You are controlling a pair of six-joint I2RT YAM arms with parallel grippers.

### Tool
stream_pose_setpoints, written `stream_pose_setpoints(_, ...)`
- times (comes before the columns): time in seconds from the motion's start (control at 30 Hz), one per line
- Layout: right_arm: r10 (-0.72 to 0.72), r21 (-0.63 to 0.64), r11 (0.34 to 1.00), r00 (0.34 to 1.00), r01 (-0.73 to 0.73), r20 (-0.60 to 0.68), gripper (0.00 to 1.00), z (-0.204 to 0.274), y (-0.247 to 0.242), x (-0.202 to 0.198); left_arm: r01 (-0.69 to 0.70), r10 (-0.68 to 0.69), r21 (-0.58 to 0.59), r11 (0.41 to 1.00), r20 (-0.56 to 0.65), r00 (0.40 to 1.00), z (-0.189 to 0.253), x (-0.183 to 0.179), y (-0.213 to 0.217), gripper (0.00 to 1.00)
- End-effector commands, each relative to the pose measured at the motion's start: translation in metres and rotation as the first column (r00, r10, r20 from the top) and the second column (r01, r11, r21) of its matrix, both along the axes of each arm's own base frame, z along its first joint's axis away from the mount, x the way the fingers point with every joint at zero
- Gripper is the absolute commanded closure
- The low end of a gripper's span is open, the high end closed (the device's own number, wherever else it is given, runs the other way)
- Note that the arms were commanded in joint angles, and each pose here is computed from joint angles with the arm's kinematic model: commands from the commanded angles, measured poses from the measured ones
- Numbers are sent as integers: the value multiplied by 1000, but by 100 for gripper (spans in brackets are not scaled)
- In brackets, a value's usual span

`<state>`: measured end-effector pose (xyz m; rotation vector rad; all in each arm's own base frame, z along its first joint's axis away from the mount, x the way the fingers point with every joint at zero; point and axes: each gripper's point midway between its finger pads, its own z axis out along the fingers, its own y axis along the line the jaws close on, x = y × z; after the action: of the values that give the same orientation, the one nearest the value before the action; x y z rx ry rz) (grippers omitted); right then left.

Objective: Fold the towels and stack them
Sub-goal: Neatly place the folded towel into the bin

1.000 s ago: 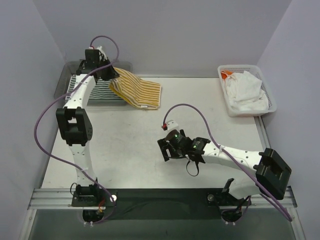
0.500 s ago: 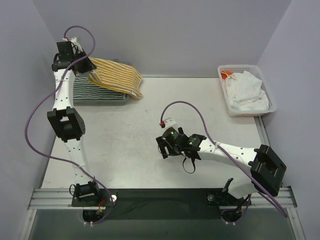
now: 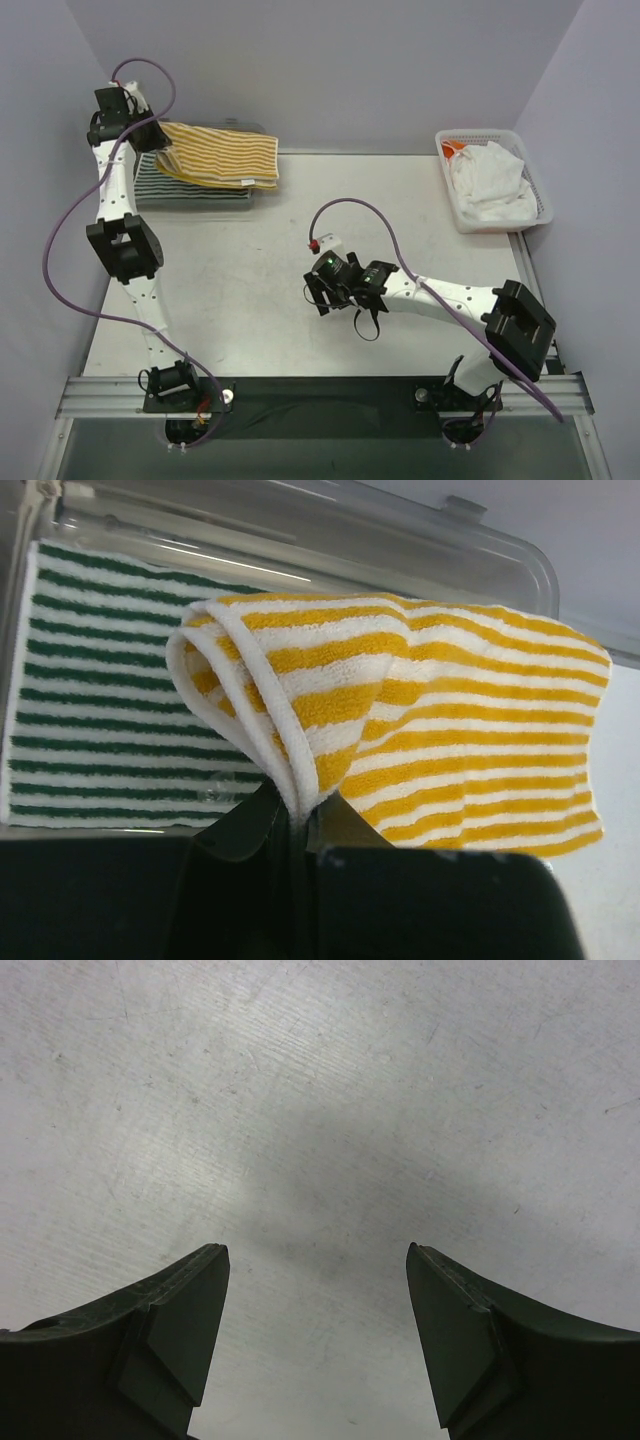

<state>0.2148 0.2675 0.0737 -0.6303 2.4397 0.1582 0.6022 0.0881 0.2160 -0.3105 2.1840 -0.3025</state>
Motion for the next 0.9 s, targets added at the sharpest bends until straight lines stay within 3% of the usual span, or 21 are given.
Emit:
stream_pose_setpoints(0.0,-13,-44,999,1000,13,13,28,5,-1,3,-60,52,93,994,89,995,28,8,35,100)
stream_pose_setpoints(0.5,4,-84,996,1000,-4,-5,28,1,3,2,-96,90,90,991,63,994,-19,27,52,98)
stream_pose_setpoints(0.6,7,-92,996,1000,-8,-11,28,-1,3,1,-127,122,116,985,50,991,-33,30,60,76)
stream_pose_setpoints(0.63,10,-90,996,1000,-11,-12,28,0,4,1,-140,137,126,982,36,990,-40,29,64,64)
stream_pose_setpoints(0.73,15,-93,996,1000,-16,-12,28,-1,4,0,-205,203,176,963,27,979,-43,25,78,51)
stream_pose_setpoints(0.77,15,-91,996,1000,-16,-13,28,0,4,0,-223,221,190,956,30,975,-41,24,81,34)
stream_pose_setpoints(0.87,17,-93,995,1000,-18,-13,28,-1,4,0,-299,294,250,921,59,954,-23,18,98,15)
